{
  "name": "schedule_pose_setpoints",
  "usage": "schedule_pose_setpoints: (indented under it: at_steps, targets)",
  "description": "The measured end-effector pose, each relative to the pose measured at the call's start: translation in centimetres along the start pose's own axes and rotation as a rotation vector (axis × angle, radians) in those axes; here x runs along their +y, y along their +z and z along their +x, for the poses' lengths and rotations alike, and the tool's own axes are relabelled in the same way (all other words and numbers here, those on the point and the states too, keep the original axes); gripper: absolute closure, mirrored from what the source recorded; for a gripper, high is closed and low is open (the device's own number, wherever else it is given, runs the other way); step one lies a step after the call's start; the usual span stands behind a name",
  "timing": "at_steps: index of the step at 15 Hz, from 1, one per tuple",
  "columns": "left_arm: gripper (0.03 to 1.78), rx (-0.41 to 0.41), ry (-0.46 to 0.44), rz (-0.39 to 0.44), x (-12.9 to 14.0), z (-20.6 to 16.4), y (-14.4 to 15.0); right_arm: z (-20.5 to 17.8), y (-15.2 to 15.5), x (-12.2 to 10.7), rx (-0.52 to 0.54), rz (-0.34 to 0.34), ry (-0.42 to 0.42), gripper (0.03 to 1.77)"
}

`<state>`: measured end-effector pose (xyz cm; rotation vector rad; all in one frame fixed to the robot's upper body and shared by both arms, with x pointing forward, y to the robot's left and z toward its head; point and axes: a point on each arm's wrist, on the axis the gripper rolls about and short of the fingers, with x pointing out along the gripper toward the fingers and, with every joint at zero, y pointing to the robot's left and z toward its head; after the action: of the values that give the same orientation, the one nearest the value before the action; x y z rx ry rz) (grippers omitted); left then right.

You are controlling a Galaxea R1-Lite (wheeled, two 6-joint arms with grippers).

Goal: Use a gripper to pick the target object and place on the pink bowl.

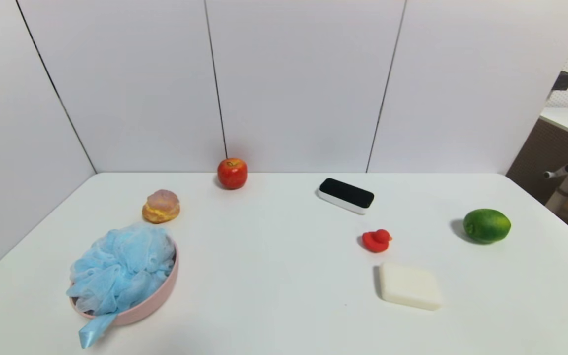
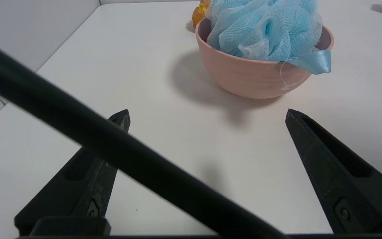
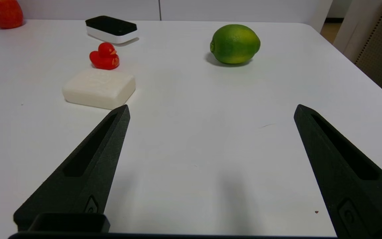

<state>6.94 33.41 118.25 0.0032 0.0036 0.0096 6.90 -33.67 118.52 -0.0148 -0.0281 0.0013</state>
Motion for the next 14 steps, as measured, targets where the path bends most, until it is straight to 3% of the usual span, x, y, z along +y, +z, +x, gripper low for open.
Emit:
schedule_pose_setpoints:
  at_steps: [14]
  targets:
    - [0.12, -0.005, 0.001, 0.0, 0.0, -0.04, -0.01, 0.0, 0.0, 0.0, 0.0, 0.003, -0.001, 0.09]
